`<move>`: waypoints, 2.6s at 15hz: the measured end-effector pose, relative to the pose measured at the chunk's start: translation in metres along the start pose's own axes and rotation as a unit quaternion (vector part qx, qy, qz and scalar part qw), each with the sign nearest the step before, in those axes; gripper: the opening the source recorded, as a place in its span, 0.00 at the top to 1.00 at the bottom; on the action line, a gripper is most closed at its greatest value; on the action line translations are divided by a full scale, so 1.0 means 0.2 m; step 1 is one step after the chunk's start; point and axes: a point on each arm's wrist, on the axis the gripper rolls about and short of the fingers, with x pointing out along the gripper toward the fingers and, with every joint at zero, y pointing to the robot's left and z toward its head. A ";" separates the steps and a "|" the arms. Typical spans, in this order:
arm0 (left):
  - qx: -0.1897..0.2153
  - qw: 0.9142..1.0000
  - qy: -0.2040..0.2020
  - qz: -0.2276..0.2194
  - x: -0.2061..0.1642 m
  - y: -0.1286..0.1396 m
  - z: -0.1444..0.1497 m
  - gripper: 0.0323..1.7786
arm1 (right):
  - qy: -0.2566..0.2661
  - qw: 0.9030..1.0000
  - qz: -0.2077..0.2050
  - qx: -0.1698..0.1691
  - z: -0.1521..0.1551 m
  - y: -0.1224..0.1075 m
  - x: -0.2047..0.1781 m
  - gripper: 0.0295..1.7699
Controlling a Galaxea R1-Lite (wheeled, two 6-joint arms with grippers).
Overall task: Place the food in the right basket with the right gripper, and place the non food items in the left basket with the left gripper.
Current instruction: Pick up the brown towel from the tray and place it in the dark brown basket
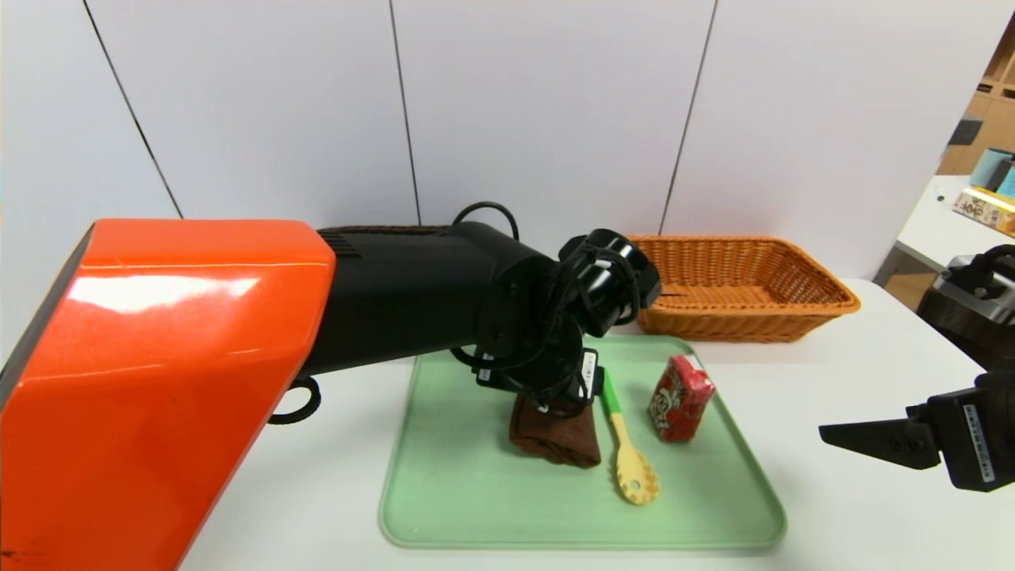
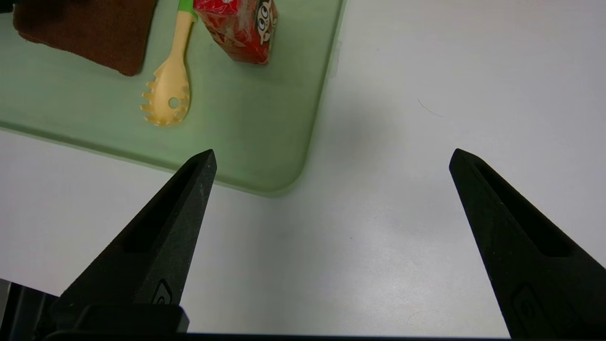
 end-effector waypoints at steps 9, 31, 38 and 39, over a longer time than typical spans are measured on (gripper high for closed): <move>0.004 1.000 -0.003 -0.011 -0.04 -0.02 -0.01 0.05 | 0.004 1.000 -0.001 0.002 0.00 0.00 0.01 0.04; 0.002 0.999 0.050 -0.015 0.14 -0.07 -0.10 0.48 | 0.007 1.000 -0.008 0.008 -0.02 -0.02 0.01 0.04; 0.004 0.999 0.010 -0.038 -0.06 -0.01 0.00 0.72 | 0.005 1.000 -0.009 0.009 -0.02 -0.02 0.01 0.04; 0.011 0.999 0.003 -0.040 -0.10 0.01 0.02 0.72 | 0.005 1.000 -0.009 0.009 -0.02 -0.02 0.00 0.04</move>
